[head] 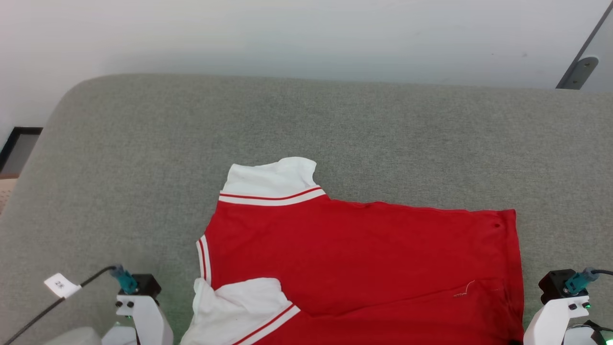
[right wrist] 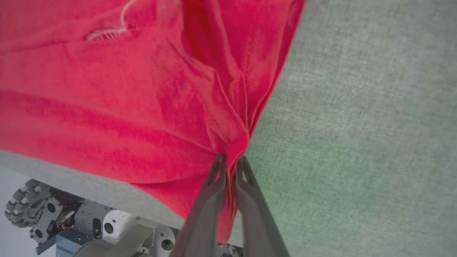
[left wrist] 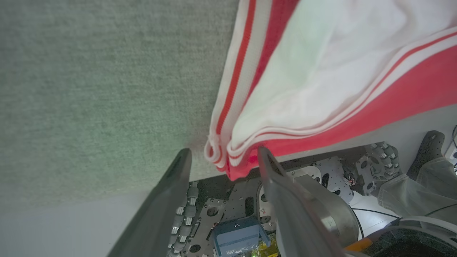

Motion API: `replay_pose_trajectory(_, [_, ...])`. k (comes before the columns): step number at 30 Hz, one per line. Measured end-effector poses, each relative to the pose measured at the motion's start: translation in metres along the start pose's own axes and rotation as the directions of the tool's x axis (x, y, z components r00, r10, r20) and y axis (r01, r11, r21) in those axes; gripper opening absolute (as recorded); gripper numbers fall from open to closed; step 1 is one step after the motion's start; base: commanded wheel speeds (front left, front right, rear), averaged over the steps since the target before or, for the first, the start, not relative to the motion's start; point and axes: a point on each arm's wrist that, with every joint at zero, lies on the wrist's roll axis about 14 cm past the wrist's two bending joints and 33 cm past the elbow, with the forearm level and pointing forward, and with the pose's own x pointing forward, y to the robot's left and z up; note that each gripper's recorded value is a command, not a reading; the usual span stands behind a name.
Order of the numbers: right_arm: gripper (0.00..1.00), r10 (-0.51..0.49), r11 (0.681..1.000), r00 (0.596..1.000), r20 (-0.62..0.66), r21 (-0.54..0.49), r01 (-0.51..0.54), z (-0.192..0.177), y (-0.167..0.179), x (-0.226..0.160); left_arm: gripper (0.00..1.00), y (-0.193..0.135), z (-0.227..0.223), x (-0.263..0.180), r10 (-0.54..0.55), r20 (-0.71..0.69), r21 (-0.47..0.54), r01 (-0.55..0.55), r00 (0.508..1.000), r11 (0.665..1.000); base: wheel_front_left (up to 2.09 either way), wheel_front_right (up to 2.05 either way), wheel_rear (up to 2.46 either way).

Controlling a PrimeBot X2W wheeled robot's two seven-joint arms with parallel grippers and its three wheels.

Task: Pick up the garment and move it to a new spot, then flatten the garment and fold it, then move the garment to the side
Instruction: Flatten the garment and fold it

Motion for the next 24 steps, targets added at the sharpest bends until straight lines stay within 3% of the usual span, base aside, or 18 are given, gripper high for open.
replay_pose_trajectory(1, [0.82,0.000,1.000,1.000,0.004,-0.001,0.000,0.000,0.000,0.000,1.00,0.000,0.002,-0.001,0.000,0.006,0.002,0.000,1.000,1.000,0.00,0.00,0.00])
replay_pose_trajectory(2, [1.00,-0.001,1.000,1.000,0.004,-0.002,0.001,0.000,0.000,-0.001,1.00,0.000,0.005,-0.003,0.003,0.014,0.005,-0.003,1.000,1.000,0.00,0.00,0.00])
replay_pose_trajectory(8, [1.00,-0.001,1.000,0.999,0.049,0.003,0.001,0.008,-0.001,-0.008,1.00,0.004,0.034,-0.022,0.039,0.070,0.053,-0.043,0.997,0.998,0.00,0.00,0.00])
replay_pose_trajectory(15, [1.00,-0.009,1.000,0.972,0.236,0.002,0.009,0.047,-0.001,-0.025,1.00,-0.005,0.098,-0.050,0.052,0.206,0.136,-0.081,0.977,0.987,0.00,0.00,0.00])
replay_pose_trajectory(19, [1.00,-0.014,1.000,0.915,0.402,-0.004,0.016,0.079,0.003,-0.038,1.00,-0.014,0.133,-0.058,0.035,0.273,0.192,-0.089,0.962,0.977,0.00,0.00,0.00])
replay_pose_trajectory(24, [1.00,-0.016,0.999,0.804,0.594,-0.027,0.040,0.114,0.005,-0.054,1.00,-0.024,0.180,-0.063,0.000,0.364,0.264,-0.103,0.931,0.959,0.00,0.00,0.00])
